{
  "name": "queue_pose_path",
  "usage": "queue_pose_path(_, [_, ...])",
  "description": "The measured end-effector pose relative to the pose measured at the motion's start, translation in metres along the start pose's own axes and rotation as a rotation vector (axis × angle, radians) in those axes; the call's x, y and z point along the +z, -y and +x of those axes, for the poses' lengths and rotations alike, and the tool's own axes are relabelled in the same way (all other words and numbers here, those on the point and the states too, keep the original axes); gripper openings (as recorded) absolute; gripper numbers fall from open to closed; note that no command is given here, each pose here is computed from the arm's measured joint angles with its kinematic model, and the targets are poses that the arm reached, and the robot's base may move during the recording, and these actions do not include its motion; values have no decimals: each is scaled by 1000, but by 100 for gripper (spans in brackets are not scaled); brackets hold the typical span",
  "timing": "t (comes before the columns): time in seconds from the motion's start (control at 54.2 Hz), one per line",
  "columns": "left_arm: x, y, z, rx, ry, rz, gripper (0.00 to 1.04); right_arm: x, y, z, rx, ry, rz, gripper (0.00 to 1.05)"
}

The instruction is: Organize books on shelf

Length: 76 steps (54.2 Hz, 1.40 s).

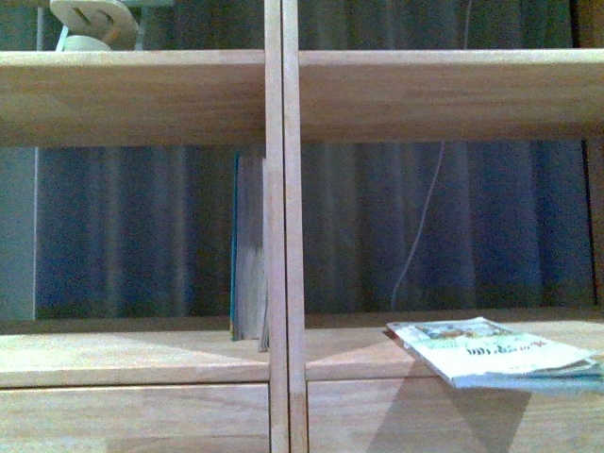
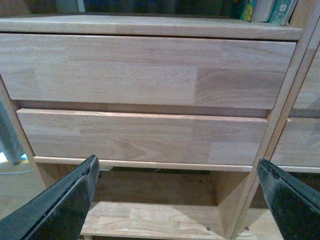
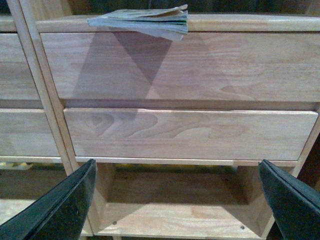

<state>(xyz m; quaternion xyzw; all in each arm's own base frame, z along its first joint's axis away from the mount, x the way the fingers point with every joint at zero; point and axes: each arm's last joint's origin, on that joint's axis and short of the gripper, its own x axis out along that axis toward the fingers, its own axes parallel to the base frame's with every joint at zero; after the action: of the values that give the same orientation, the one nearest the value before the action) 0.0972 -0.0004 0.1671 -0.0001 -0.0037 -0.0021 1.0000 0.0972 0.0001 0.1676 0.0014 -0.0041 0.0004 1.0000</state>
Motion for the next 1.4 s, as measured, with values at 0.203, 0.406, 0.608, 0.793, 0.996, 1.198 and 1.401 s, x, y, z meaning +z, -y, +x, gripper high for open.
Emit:
queue_pose_path(0.203, [0, 0, 0, 0, 0, 0, 97, 0, 0, 0, 0, 0, 0, 98])
queue_pose_path(0.406, [0, 0, 0, 0, 0, 0, 97, 0, 0, 0, 0, 0, 0, 98])
queue_pose_path(0.608, [0, 0, 0, -1, 0, 0, 97, -1, 3, 7, -246, -120, 103, 98])
queue_pose_path(0.793, [0, 0, 0, 0, 0, 0, 97, 21, -3, 34, -140, -293, 364, 98])
queue_pose_path(0.996, [0, 0, 0, 0, 0, 0, 97, 43, -13, 82, -56, -448, 693, 98])
queue_pose_path(1.198, [0, 0, 0, 0, 0, 0, 97, 42, -29, 131, -73, -529, 896, 98])
queue_pose_path(1.401, [0, 0, 0, 0, 0, 0, 97, 36, -46, 174, -107, -550, 1012, 98])
